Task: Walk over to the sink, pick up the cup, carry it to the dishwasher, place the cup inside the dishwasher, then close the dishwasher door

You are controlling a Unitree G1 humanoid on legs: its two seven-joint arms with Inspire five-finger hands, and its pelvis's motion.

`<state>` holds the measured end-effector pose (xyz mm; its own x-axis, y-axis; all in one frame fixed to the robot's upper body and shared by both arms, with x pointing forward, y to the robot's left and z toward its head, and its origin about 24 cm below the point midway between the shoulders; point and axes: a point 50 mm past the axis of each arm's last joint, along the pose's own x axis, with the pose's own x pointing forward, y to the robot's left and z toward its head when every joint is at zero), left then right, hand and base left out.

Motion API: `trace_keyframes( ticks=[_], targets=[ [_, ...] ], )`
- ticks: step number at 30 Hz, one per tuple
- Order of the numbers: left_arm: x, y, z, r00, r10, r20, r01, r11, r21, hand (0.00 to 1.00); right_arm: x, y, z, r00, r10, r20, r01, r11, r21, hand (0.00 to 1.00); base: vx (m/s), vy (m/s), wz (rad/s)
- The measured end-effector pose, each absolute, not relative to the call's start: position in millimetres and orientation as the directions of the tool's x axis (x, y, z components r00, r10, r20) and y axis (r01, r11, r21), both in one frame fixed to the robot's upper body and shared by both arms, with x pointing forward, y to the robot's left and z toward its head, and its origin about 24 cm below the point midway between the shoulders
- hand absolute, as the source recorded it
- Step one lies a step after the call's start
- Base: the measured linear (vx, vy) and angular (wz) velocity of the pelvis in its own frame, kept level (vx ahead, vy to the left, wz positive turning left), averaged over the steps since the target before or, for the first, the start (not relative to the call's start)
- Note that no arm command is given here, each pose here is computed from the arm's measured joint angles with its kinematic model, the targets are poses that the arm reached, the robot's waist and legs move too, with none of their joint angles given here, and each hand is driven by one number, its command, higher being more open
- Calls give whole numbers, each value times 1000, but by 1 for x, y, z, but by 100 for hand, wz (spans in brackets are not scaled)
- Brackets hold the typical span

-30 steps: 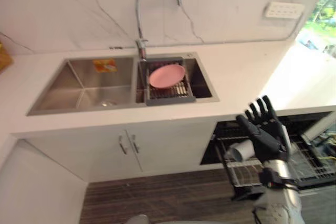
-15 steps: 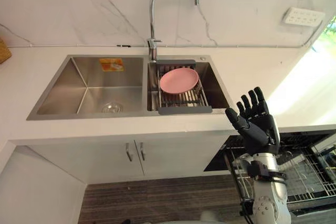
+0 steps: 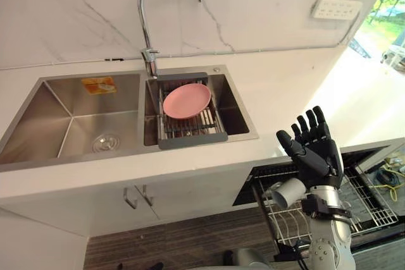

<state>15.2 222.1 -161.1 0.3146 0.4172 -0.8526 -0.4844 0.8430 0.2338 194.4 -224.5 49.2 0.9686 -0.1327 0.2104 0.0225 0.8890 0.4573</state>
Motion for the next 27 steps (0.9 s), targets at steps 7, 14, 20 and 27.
trace_keyframes(
  ticks=[7,14,20,27],
  targets=[
    [20,223,-158,311,496,-811,-589,770,245,100,200,-221,64,957,18,289,-133,915,382,100,105,-62,-24],
    [9,210,-161,267,468,-842,-562,785,258,100,206,-220,70,950,17,313,-138,919,369,100,118,71,-25],
    [25,221,-159,302,486,-820,-522,804,284,100,214,-212,76,942,52,331,-172,922,346,100,167,86,9],
    [33,222,-159,340,467,-816,-471,836,282,100,217,-209,76,954,66,293,-137,964,229,100,50,32,15]
  ],
)
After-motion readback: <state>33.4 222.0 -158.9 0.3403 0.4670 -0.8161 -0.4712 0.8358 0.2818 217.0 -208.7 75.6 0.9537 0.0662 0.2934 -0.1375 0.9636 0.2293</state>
